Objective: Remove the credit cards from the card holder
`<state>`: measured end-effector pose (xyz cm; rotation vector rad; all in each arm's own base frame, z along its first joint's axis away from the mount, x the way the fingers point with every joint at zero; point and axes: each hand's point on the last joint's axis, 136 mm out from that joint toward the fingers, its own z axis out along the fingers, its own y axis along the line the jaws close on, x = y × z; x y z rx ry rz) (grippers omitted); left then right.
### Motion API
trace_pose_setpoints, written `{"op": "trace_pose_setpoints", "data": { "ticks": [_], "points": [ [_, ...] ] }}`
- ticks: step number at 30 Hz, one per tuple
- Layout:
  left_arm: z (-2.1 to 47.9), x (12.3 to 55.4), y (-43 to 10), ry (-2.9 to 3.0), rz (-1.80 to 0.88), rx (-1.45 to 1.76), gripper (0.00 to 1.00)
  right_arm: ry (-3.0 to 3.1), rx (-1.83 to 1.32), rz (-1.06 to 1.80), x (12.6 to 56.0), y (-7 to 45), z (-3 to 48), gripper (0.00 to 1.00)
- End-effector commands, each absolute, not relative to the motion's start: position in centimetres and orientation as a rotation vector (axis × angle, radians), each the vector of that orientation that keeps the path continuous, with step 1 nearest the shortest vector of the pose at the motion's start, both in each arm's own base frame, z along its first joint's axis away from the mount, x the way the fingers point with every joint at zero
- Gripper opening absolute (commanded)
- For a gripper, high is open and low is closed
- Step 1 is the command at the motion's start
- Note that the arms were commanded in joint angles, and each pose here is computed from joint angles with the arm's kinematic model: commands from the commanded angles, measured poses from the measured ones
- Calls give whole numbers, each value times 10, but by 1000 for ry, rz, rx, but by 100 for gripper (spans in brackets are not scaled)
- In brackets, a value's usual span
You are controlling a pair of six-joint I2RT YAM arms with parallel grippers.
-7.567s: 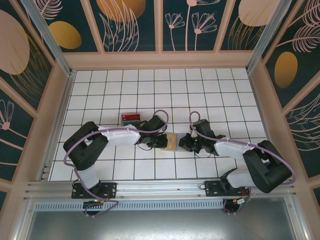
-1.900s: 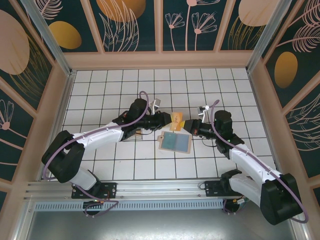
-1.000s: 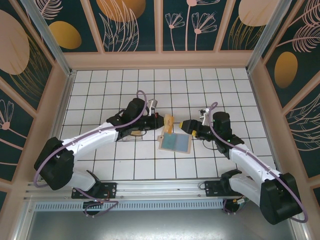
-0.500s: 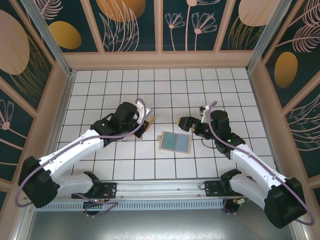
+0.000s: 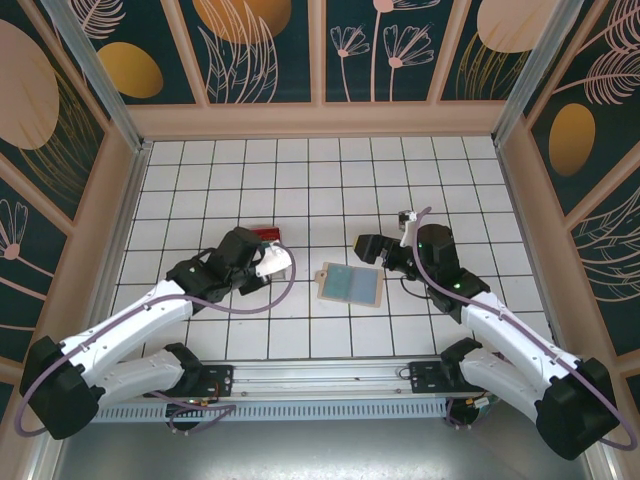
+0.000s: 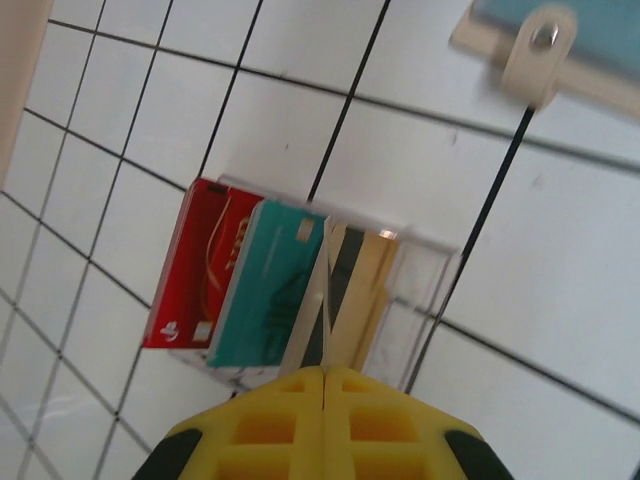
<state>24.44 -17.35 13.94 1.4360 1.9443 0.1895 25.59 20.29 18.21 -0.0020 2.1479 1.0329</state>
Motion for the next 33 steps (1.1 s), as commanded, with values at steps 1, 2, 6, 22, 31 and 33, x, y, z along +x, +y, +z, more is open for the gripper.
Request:
{"op": "trace_pose_setpoints", "data": {
  "ticks": [1,2,6,22,31,33],
  "points": [
    [139,254,-163,1831,367,1529,0,2098,-14,1019,264,205,196,99],
    [137,255,-164,1825,365,1533,0,2104,-13,1017,264,206,194,99],
    [129,257,-165,1795,387,1551,0,2125,-2,998,267,205,189,99],
    [106,251,-177,1821,274,1574,0,2159,11,975,269,204,178,99],
    [96,248,-175,1843,275,1588,0,2176,8,976,270,206,172,99],
    [93,248,-173,1844,286,1594,0,2179,9,977,271,206,172,99]
  ]
}}
